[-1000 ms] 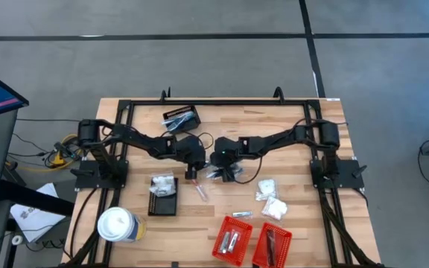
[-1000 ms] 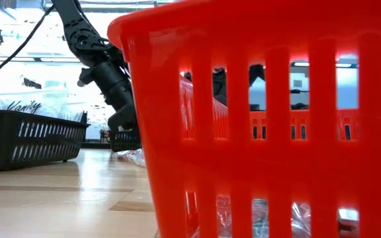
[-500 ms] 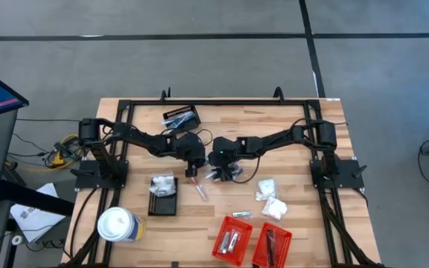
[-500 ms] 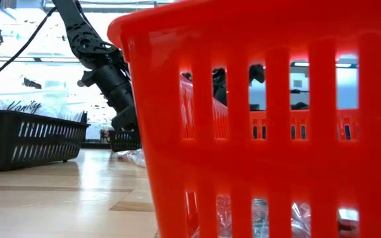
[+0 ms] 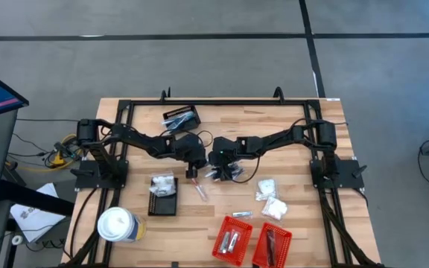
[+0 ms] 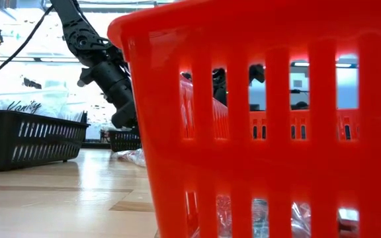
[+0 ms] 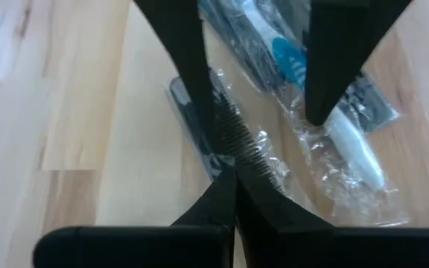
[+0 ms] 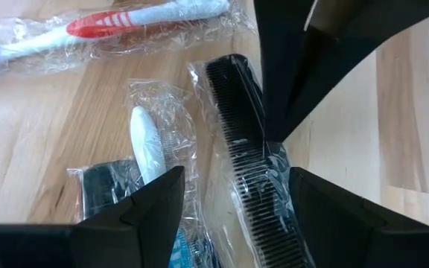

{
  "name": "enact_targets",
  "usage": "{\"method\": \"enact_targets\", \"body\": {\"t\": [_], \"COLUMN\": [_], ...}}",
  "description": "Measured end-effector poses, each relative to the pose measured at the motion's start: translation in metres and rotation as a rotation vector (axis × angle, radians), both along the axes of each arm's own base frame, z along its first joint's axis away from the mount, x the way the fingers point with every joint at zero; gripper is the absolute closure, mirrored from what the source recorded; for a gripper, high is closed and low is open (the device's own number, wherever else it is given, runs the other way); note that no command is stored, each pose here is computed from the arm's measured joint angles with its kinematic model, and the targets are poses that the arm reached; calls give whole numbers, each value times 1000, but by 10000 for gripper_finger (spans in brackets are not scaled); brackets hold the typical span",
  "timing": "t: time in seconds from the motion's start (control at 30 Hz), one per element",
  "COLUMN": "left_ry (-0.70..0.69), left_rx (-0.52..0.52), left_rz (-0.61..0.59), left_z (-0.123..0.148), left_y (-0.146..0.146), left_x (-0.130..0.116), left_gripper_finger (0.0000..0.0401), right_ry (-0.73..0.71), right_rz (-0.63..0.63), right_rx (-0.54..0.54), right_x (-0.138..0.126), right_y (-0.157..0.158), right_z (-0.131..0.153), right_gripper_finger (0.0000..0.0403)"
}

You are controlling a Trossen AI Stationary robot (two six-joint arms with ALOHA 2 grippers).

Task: Pick & Place Travel size toiletries
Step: Put the black hair brush into the right red bin

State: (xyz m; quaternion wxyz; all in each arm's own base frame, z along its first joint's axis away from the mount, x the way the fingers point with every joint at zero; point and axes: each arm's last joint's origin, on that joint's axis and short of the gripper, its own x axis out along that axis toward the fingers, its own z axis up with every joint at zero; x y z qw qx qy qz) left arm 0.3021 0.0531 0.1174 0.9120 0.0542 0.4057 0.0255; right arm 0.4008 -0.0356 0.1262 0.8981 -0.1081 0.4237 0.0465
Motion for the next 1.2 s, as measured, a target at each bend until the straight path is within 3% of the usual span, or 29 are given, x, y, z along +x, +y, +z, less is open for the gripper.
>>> {"method": "enact_targets", "body": {"t": [1.2], "left_ry": [38], "left_rx": [-10], "left_rz": [31], "left_z": [-8], "left_y": [6], "left_x": [-5], "left_gripper_finger": [399], "right_ry": [5], "right_rz": [-30], "right_rx": [18], "right_x": [4], "right_y": [-4], "right_z": [8], "right_gripper_finger": [168]}}
